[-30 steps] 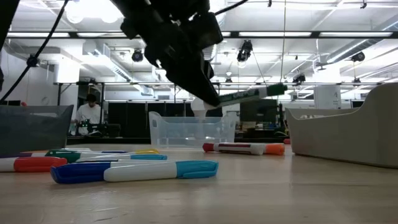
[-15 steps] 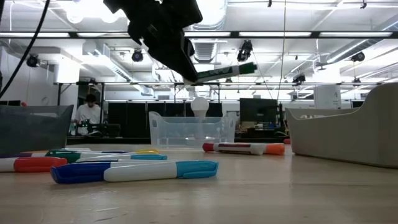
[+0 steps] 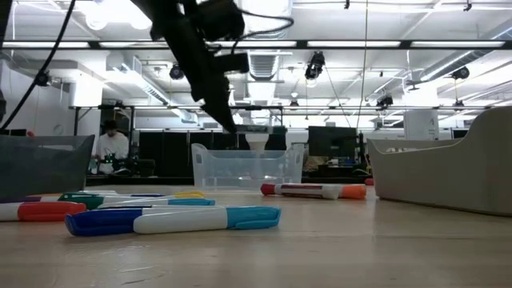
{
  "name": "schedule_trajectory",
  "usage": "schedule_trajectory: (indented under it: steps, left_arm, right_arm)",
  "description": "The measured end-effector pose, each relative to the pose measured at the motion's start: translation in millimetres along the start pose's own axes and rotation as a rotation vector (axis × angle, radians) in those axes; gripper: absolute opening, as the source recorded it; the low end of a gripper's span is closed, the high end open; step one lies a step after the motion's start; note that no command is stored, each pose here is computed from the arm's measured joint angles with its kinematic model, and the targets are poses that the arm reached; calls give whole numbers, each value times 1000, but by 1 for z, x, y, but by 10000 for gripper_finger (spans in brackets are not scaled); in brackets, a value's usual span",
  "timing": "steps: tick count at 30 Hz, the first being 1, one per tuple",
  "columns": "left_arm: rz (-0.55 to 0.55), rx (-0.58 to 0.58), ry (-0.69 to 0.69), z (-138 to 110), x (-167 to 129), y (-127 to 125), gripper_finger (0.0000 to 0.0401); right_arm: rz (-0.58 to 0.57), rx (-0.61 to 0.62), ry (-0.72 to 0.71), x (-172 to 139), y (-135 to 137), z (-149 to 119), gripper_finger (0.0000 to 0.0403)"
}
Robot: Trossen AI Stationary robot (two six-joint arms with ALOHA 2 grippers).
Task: Pick & Place Markers
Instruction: Put the light green dry erase marker into the transparent bin, then put the red dry erase marker into the transparent bin
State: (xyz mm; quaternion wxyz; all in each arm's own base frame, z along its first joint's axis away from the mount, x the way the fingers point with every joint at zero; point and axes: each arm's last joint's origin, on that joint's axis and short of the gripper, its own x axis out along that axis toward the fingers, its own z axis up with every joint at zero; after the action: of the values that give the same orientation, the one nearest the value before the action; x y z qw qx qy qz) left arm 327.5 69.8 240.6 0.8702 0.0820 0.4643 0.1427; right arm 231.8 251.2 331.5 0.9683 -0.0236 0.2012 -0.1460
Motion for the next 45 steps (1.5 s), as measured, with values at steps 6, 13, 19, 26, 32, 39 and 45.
schedule_trajectory:
  steps: [6, 13, 19, 26, 32, 39, 45]
  left_arm:
    - [-49, -90, 59, -9, 16, 16, 72]
    - [-35, -92, 40, -6, 22, 15, 96]
    - [-40, -80, 39, -6, 21, 13, 139]
    - [-109, -6, -19, 6, 14, -3, 152]
    - [-234, 170, -147, 21, 0, -45, 153]
    - [-290, 277, -186, 22, 12, -81, 153]
    - [-305, 289, -166, 21, 37, -89, 153]
  right_arm:
    - [-12, -2, 4, 4, -2, -1, 224]
    - [-22, -16, 13, 7, -2, -6, 224]
    - [-23, -16, 13, 8, -2, -8, 224]
    - [-24, -16, 15, 9, -2, -9, 224]
    - [-24, -19, 16, 9, -2, -10, 224]
    - [-28, -21, 14, 9, -2, -11, 224]
    - [-25, -8, 8, 10, -1, -11, 224]
